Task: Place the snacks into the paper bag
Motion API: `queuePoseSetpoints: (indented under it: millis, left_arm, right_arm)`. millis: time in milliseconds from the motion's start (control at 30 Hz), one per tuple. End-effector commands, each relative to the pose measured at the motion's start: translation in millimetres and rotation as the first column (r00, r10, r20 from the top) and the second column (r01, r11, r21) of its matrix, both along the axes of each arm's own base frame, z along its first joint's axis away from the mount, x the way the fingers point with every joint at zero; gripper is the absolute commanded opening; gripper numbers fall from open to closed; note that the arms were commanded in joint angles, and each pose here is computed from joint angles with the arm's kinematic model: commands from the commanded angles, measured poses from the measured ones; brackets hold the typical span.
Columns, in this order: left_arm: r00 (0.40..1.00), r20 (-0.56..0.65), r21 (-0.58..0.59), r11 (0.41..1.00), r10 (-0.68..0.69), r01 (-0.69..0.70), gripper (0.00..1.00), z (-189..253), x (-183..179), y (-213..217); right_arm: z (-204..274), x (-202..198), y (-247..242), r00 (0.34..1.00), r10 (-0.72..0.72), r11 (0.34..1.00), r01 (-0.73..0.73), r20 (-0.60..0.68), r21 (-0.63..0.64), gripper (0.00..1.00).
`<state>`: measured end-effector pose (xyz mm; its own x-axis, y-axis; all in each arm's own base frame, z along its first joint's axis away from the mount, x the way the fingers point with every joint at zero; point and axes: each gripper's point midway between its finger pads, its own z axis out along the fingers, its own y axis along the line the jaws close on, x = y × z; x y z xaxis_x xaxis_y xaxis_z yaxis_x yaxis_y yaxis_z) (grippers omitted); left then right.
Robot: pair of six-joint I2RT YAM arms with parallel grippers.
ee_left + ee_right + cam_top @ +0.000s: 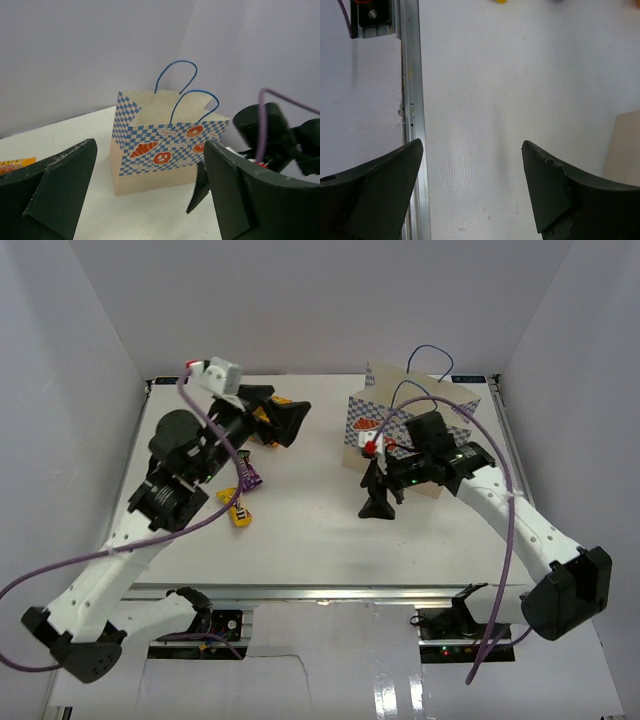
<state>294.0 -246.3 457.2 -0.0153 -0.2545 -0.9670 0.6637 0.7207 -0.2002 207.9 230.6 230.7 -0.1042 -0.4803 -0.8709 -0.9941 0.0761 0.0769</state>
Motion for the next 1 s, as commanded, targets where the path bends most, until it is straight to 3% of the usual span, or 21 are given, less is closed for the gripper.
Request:
queuePoseSetpoints:
  millis: [0, 133, 167, 200, 433, 767, 967]
  left_arm:
    - [0.981, -0.098, -0.048, 0.984, 0.165, -0.170, 0.98, -13.8, -13.5, 46.7]
    - [0.967, -0.124, -0.097, 0.968, 0.221, -0.233, 0.98, -12.2, -36.7, 77.0]
    - [0.968, -0.127, -0.107, 0.967, 0.216, -0.229, 0.98, -12.2, -41.5, 79.4]
    - [0.969, -0.129, -0.122, 0.967, 0.209, -0.225, 0.98, -11.8, -49.2, 83.9]
    - [0.973, -0.168, -0.198, 0.962, 0.156, -0.188, 0.98, -2.1, -72.9, 91.0]
    - [0.959, -0.269, -0.210, 0.966, 0.093, -0.153, 0.98, -26.4, -83.8, 84.5]
    - [0.956, -0.270, -0.209, 0.962, 0.114, -0.174, 0.98, -28.4, -88.4, 92.7]
  right_arm:
    - [-7.9, 15.8, 39.1, 0.999, -0.044, 0.998, 0.045, 0.020, -0.042, 0.85]
    - [-23.3, 46.6, 90.4, 0.968, -0.246, 0.966, 0.241, -0.049, -0.096, 0.85]
    - [-37.6, 46.2, 112.3, 0.953, -0.279, 0.957, 0.265, -0.118, -0.121, 0.86]
    - [-26.3, 55.1, 127.9, 0.945, -0.306, 0.950, 0.296, -0.114, -0.102, 0.86]
    - [-70.4, 49.3, 232.2, 0.857, -0.364, 0.930, 0.317, -0.364, -0.185, 0.89]
    - [-109.9, 71.2, 325.4, 0.825, -0.426, 0.904, 0.406, -0.371, -0.134, 0.88]
    - [-151.1, 71.4, 339.0, 0.814, -0.469, 0.883, 0.438, -0.341, -0.168, 0.83]
